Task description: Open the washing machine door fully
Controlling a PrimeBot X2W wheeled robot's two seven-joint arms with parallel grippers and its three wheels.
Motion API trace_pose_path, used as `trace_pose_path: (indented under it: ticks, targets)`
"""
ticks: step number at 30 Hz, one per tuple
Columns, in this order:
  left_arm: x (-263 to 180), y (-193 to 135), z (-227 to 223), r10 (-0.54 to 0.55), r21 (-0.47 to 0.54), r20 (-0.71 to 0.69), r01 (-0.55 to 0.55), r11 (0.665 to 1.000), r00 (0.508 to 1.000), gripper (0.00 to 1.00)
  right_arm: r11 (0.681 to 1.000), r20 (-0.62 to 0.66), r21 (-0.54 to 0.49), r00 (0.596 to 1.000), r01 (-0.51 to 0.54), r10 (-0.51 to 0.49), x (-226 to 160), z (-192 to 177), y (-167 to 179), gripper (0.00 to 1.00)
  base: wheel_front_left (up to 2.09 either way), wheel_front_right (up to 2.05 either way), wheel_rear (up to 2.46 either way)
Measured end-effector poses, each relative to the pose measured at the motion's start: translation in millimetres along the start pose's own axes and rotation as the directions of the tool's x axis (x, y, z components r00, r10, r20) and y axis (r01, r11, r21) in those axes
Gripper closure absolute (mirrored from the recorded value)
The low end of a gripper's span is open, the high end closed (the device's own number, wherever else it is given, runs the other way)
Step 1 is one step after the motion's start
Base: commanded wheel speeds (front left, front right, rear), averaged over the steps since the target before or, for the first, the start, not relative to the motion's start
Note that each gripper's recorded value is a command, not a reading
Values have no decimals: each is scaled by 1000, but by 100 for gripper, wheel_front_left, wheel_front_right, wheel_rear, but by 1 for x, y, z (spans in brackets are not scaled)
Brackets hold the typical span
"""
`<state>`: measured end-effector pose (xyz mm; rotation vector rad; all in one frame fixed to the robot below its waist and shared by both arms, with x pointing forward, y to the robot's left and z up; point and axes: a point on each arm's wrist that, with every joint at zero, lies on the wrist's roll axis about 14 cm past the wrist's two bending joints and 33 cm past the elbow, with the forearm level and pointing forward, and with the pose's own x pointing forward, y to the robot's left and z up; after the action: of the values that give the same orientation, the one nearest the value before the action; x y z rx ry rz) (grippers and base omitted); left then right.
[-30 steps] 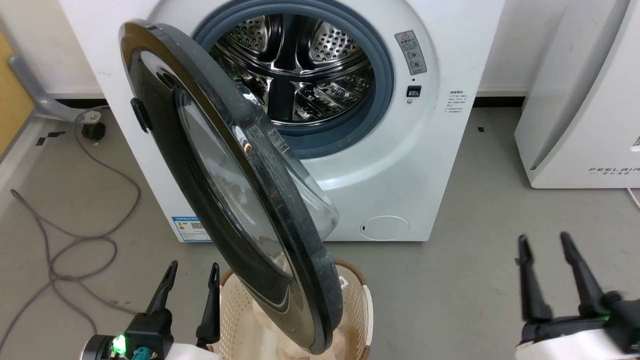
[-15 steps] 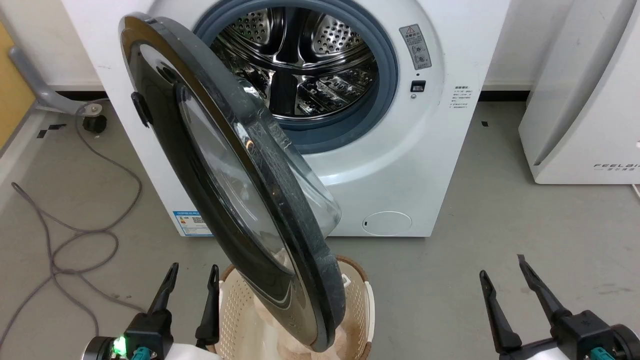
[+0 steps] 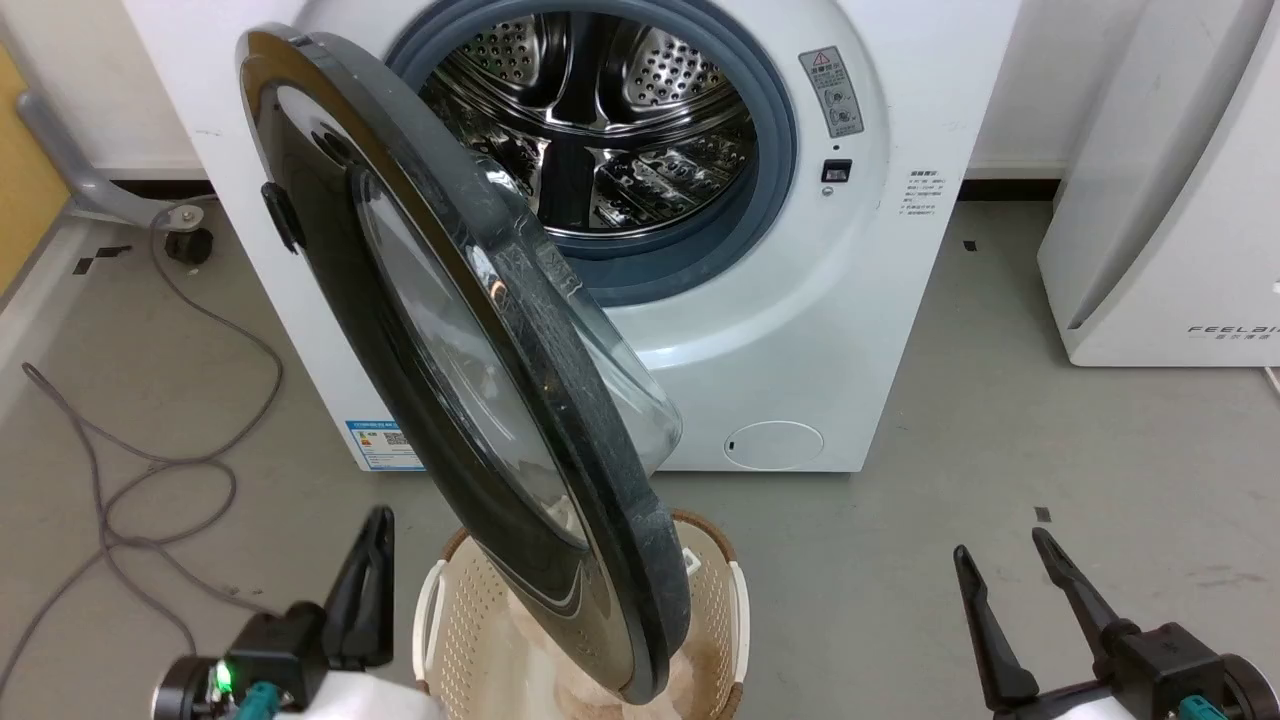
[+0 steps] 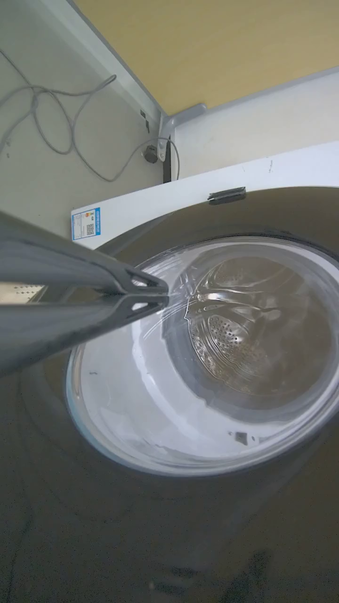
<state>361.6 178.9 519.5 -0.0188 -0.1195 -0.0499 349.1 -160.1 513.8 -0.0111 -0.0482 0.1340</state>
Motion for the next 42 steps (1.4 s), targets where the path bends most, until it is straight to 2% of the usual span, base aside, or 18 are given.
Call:
trace_pose_path:
  ticks: [6,13,20,26,29,33,36,42]
  targets:
    - [10,1,24,7,-9,77,-6,1000,997,100,1000,-2,4,1000,-1,1,1,0,0,0,0,0,0]
    - [29,2,91,19,-25,283,-13,1000,959,100,1000,0,9,1000,2,-2,1,0,-1,0,0,0,0]
    - [35,-15,184,-26,-7,542,36,999,840,100,1000,8,9,1000,10,-10,1,4,-3,0,0,0,0]
    - [20,-62,251,-156,17,699,202,979,698,100,1000,8,-17,1000,13,-13,0,6,-5,0,0,0,0]
    - [10,-94,264,-240,30,715,314,949,657,100,1000,11,-17,1000,16,-16,-1,7,-5,0,0,0,0]
    - [-1,-135,261,-358,35,675,457,889,645,100,1000,16,-16,1000,21,-21,-3,9,-7,0,0,0,0]
    - [-9,-160,245,-432,17,612,535,845,663,100,1000,17,-17,1000,26,-26,-4,9,-8,0,0,0,0]
    - [-33,-199,199,-575,-102,439,674,732,690,100,998,6,-51,1000,28,-27,-4,8,-10,0,0,0,0]
